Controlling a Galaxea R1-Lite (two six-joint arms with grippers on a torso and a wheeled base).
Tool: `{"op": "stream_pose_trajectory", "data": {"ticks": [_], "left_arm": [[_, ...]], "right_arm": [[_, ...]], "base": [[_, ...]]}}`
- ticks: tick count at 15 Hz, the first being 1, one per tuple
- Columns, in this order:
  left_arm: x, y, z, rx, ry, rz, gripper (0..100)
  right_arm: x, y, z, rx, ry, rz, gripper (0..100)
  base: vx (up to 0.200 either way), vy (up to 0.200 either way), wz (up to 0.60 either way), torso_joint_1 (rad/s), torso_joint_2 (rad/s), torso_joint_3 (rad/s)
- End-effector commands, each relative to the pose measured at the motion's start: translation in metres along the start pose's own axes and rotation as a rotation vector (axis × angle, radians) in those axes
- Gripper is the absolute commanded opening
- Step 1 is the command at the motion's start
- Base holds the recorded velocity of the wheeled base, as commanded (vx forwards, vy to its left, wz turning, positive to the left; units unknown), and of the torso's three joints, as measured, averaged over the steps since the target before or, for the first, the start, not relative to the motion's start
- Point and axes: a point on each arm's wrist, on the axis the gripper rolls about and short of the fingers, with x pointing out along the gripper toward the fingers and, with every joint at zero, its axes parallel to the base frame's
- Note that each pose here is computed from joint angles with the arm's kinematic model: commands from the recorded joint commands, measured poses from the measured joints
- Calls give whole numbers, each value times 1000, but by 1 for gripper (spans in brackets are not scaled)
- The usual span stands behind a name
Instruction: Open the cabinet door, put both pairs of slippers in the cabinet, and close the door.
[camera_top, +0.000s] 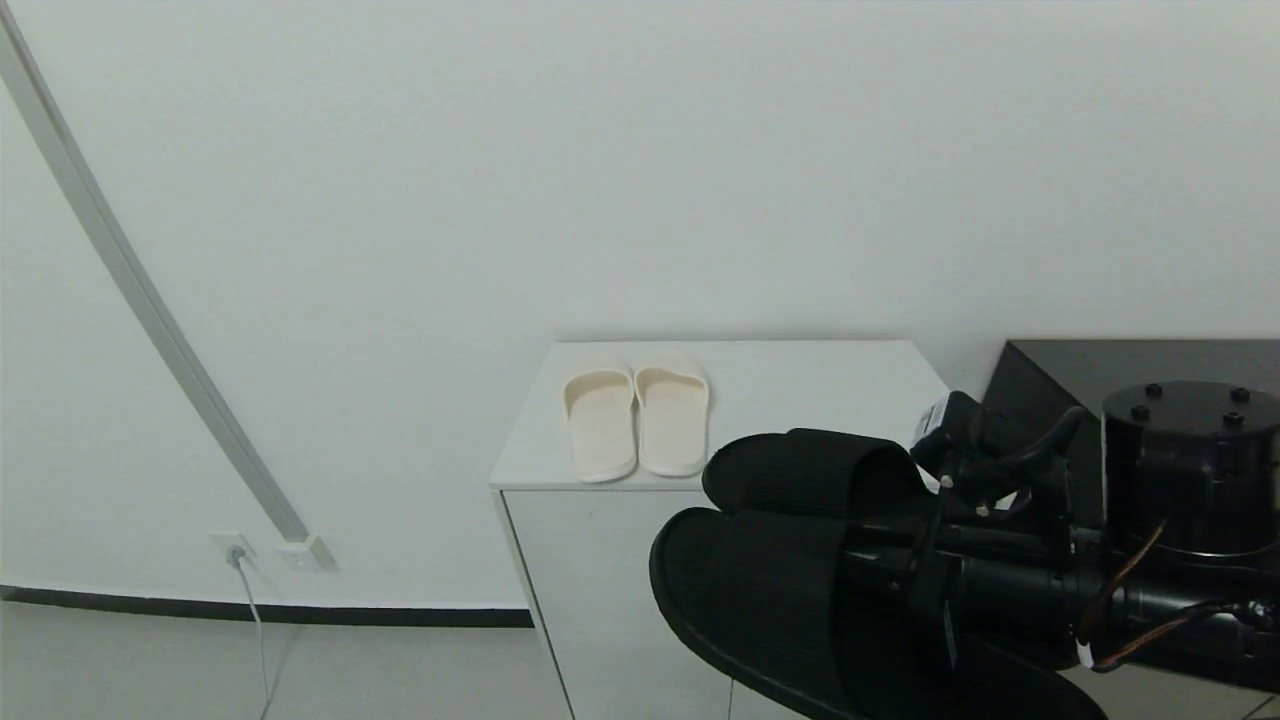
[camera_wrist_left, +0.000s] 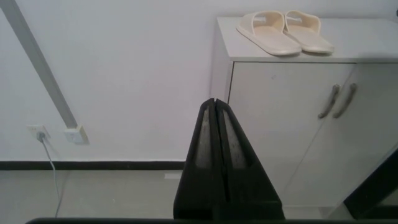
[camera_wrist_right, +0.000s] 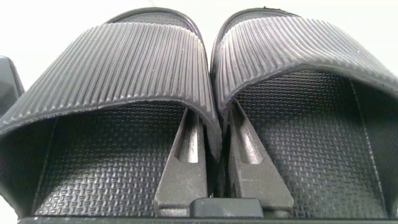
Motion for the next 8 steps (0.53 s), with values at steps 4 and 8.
{"op": "stream_pose_trajectory", "data": {"ticks": [4, 8], "left_arm": [[0, 0, 0, 0, 1, 1, 0], [0, 0, 0, 1, 1, 2, 0]], "right_arm": [[3, -2, -4, 10, 16, -4, 0], [2, -2, -4, 11, 16, -8, 0]], "base": [[-50, 0, 0, -2, 1, 1], [0, 0, 0, 0, 0, 0]]}}
